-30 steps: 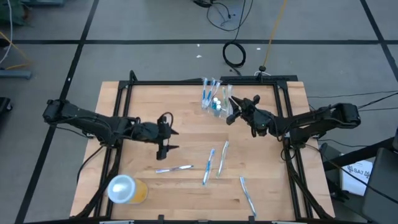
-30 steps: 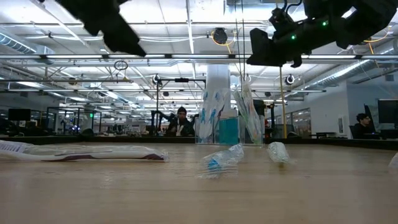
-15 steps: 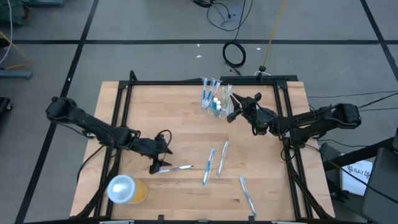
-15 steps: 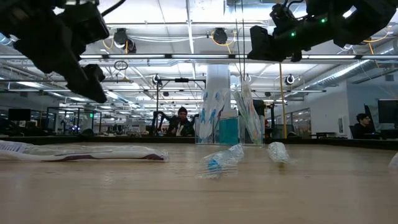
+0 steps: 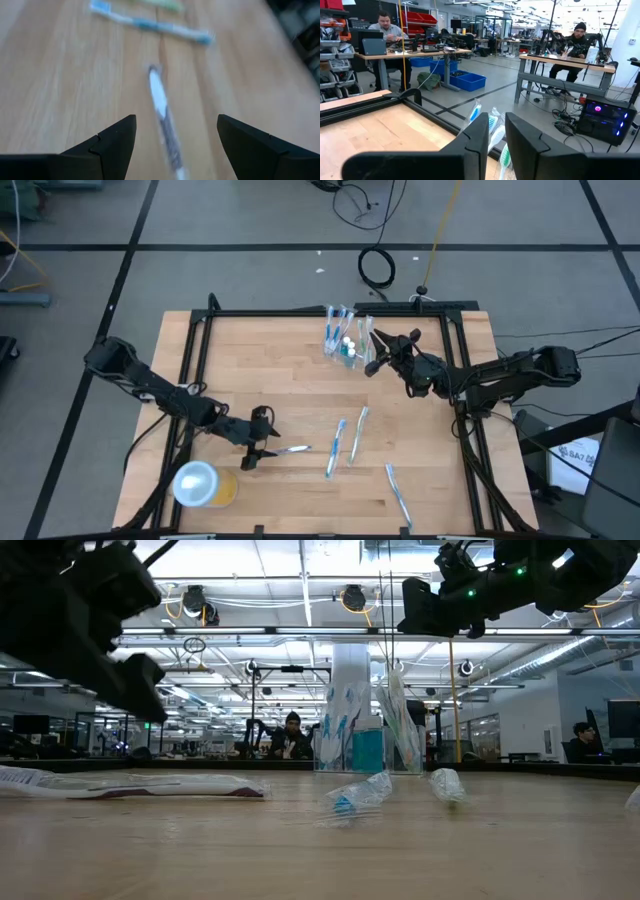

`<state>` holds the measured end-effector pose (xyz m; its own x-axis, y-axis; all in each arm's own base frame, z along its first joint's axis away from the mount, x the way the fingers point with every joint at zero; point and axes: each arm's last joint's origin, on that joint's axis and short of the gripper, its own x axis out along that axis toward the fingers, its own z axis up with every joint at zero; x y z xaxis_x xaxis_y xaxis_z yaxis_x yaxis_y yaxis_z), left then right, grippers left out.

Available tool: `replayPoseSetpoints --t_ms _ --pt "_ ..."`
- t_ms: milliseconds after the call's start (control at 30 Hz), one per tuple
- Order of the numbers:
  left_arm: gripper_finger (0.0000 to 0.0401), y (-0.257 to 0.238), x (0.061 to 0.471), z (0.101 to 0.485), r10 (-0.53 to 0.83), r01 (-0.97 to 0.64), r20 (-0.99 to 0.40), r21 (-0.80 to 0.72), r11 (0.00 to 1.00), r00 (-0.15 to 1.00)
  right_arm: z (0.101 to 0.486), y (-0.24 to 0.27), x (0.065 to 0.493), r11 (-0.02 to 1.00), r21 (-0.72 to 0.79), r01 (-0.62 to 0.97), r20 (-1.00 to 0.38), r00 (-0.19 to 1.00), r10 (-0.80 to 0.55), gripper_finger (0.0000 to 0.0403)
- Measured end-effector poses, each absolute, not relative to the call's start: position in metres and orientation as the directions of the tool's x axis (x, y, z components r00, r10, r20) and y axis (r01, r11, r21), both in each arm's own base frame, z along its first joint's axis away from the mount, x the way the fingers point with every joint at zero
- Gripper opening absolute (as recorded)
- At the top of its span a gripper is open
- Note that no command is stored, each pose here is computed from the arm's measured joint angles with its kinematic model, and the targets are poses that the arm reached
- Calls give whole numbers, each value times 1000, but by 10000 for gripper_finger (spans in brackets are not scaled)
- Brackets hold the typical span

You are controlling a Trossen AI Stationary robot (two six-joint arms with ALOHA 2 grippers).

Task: Pick & Place toothbrushing station
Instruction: Put the violet toothbrush into the transparent organizer

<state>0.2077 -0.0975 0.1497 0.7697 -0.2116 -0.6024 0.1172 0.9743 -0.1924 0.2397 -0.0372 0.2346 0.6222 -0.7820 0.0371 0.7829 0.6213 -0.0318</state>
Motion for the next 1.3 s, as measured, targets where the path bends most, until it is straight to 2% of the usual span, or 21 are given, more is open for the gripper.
replayPoseSetpoints --t_ms 133,267,467,600,700,800,967,1067,1200,1300 --pt "280 -105 206 137 -212 130 -652 -172 976 728 234 -37 240 622 -32 783 37 622 -782 59" --pt "280 -107 203 117 -177 78 -743 -166 983 646 234 -37 240 622 -32 783 37 622 -782 59" --pt "273 -105 201 103 -101 43 -799 -93 995 593 234 -37 240 622 -32 783 37 622 -782 59" --pt "226 -105 201 102 -88 68 -799 -58 996 594 234 -37 240 631 -16 776 34 631 -775 59" --pt "170 -104 201 102 -80 63 -800 -52 997 594 232 -36 242 688 -29 725 22 689 -725 59" --pt "110 -104 201 102 -80 86 -799 -36 996 597 230 -35 244 753 -108 649 3 758 -653 59" --pt "24 -106 206 106 -78 199 -784 59 978 615 230 -35 246 830 -111 546 1 836 -549 68" --pt "11 -106 214 113 -40 283 -766 187 941 641 230 -35 246 859 -79 506 7 862 -507 88" --pt "32 -108 232 132 3 353 -727 338 873 687 230 -34 248 888 -60 456 10 890 -456 128" --pt "32 -105 245 147 65 405 -730 449 797 681 230 -32 250 928 -26 371 29 929 -370 156"
